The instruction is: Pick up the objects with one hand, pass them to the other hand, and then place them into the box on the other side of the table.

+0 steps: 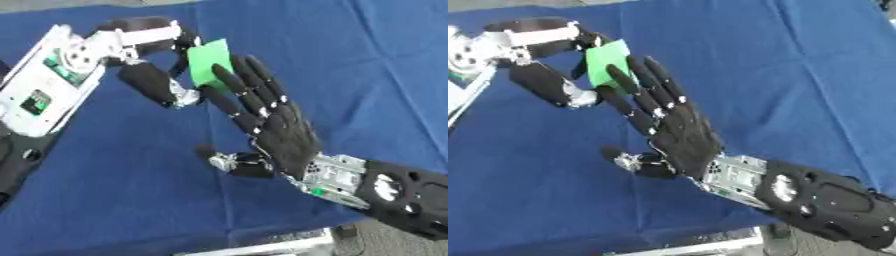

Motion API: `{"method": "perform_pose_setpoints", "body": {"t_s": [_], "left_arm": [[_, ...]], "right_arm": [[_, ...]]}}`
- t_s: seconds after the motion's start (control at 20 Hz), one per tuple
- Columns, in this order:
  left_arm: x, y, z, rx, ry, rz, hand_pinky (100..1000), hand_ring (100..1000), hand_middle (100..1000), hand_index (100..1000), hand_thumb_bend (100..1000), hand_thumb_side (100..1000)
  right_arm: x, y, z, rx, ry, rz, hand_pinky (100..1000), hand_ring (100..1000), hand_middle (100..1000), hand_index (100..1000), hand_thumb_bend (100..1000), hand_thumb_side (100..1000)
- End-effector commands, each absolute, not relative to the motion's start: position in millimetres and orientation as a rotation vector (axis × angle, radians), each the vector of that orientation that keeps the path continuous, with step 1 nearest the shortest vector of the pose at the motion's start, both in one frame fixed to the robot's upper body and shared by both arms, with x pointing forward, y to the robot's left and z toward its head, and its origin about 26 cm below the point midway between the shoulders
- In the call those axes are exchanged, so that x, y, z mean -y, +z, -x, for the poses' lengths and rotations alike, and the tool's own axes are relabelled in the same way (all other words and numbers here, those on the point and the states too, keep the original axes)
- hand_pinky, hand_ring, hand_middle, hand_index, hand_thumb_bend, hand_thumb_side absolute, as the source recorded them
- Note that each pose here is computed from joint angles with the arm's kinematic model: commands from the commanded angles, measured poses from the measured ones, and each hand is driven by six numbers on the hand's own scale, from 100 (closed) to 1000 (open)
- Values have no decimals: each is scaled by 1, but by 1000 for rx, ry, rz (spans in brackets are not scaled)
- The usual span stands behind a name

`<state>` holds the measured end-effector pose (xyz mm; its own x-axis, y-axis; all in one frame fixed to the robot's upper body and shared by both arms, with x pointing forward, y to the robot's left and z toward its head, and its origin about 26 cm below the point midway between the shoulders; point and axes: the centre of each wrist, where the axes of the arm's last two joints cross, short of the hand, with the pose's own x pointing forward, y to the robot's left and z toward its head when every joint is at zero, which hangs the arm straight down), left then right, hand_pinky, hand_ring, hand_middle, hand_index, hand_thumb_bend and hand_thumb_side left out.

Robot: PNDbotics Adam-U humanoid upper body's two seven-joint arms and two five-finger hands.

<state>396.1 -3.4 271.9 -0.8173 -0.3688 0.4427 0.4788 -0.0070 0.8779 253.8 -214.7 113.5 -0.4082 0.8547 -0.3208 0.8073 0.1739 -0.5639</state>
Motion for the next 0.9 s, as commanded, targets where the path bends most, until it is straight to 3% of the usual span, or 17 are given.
{"method": "perform_pose_setpoints", "body": {"t_s": [0.05, 0.9], "left_arm": [[-5, 282, -400, 1715, -1884, 70, 929, 1000, 245, 321, 100, 244], [-25, 276, -416, 1722, -1871, -3, 913, 1000, 244, 315, 100, 244]], "right_arm": [[215, 119, -252, 2342, 764, 1947, 1000, 1000, 983, 931, 488, 500], [219, 108, -244, 2297, 807, 2058, 1000, 1000, 984, 933, 492, 510]]}}
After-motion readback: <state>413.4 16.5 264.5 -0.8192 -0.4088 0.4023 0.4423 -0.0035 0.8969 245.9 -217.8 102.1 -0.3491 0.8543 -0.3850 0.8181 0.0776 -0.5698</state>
